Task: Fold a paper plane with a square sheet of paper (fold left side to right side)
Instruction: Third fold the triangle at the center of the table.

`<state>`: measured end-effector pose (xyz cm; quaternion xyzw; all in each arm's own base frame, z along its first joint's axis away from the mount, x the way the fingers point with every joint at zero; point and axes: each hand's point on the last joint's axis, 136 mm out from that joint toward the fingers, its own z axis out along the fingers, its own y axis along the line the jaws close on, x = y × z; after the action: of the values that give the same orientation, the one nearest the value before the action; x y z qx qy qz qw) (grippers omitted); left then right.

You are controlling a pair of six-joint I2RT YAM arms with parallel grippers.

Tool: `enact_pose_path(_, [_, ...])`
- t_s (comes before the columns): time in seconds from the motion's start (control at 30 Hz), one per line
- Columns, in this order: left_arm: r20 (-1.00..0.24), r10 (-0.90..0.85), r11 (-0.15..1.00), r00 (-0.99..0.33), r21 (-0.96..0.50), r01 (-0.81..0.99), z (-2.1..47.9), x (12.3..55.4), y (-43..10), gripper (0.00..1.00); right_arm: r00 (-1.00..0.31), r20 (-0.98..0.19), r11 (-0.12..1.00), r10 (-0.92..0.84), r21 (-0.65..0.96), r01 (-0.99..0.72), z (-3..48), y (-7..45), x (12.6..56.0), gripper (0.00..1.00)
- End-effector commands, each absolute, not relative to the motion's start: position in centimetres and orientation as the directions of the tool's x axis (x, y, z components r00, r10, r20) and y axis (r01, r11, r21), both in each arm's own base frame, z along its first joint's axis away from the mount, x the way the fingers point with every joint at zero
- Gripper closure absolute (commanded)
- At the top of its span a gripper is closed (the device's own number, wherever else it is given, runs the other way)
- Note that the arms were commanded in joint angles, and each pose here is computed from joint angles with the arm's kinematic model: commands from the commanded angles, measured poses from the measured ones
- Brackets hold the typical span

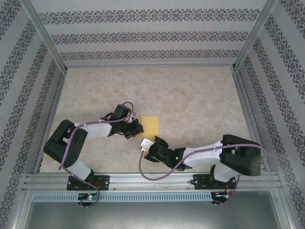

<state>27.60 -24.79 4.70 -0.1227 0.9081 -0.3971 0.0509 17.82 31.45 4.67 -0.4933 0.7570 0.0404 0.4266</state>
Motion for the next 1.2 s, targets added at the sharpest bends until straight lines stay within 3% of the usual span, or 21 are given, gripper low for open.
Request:
enact_pose_path(0.0, [-0.006,-0.269,0.652,-0.963,-0.738,-0.177,5.1,27.4,-25.0,1.00,-0.122,-0.728,0.552,-0.675,-0.388,-0.738,6.4,32.9,19.1,0.30])
enact_pose_path(0.1, [-0.006,-0.270,0.652,-0.963,-0.737,-0.178,5.1,27.4,-25.0,1.00,-0.127,-0.729,0.557,-0.672,-0.385,-0.736,6.2,33.5,19.5,0.34])
enact_pose_path(0.3, [-0.007,-0.272,0.655,-0.962,-0.734,-0.179,5.0,27.5,-25.0,1.00,-0.150,-0.745,0.567,-0.650,-0.344,-0.748,6.2,34.0,19.6,0.52])
enact_pose_path(0.6, [-0.019,-0.275,0.664,-0.961,-0.727,-0.175,4.9,27.7,-24.9,1.00,-0.239,-0.739,0.562,-0.631,-0.223,-0.796,4.6,33.2,18.1,0.86])
enact_pose_path(0.7, [-0.023,-0.266,0.669,-0.964,-0.724,-0.168,4.9,27.8,-24.8,0.95,-0.282,-0.744,0.579,-0.606,-0.169,-0.798,4.5,33.1,18.0,1.00])
enact_pose_path(0.93, [-0.060,-0.261,0.699,-0.964,-0.700,-0.146,6.2,28.3,-23.0,0.74,-0.413,-0.759,0.623,-0.503,0.013,-0.782,4.7,32.7,18.0,1.00])
enact_pose_path(1.17, [-0.143,-0.222,0.739,-0.965,-0.669,-0.071,8.2,29.6,-21.4,0.70,-0.540,-0.751,0.618,-0.381,0.228,-0.752,5.1,32.8,17.8,1.00])
